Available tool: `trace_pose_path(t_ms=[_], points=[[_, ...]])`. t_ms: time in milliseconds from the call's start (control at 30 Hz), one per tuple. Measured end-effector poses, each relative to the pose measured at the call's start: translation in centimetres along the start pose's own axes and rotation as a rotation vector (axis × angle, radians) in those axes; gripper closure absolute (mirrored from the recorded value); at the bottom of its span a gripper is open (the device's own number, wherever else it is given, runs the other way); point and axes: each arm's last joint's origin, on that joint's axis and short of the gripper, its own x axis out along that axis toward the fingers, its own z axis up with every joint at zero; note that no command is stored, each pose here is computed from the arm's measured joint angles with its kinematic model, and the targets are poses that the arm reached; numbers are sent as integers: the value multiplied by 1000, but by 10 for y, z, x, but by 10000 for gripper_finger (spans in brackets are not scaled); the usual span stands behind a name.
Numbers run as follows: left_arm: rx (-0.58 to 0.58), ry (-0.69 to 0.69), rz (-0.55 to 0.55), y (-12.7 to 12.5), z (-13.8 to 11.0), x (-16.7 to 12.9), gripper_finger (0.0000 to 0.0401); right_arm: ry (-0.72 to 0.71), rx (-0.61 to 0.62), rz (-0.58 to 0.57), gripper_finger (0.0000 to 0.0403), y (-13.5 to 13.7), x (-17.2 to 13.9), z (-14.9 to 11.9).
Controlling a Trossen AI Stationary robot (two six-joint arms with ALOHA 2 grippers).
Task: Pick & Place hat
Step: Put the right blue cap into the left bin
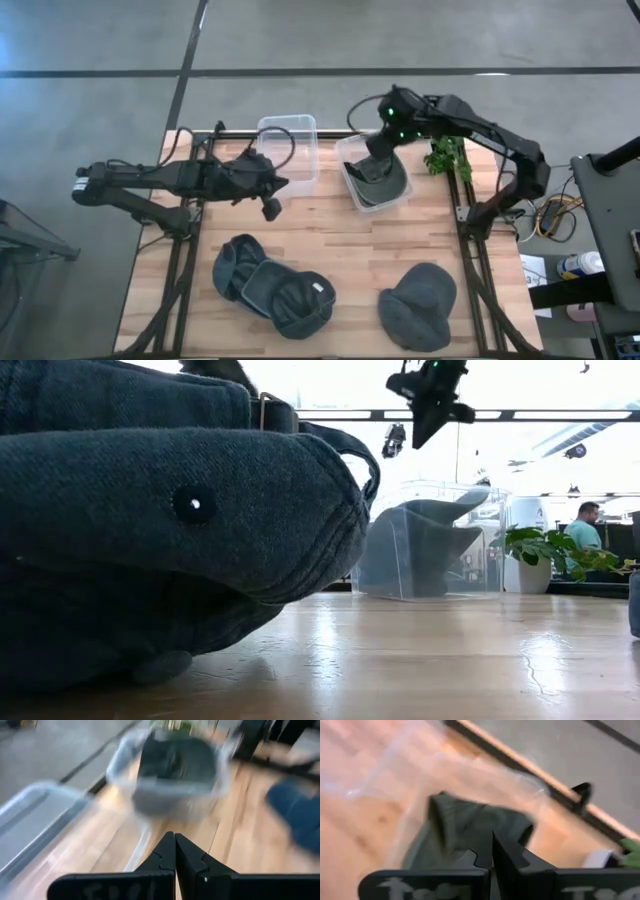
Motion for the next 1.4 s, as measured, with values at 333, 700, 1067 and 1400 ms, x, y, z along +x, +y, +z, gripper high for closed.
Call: trace_pose_path(t_ms=[333,700,1067,1400], points=[[65,371,119,13,-47,2,401,173,-99,167,394,61,3,-55],[57,478,-10,0,-88,18,401,369,-204,225,394,115,-19,-133],[124,470,-39,-3,-93,20,401,608,-77,110,394,128,-12,-208],[134,454,-51,-4,-93,21,401,723,-77,8,378,127,-13,-262]])
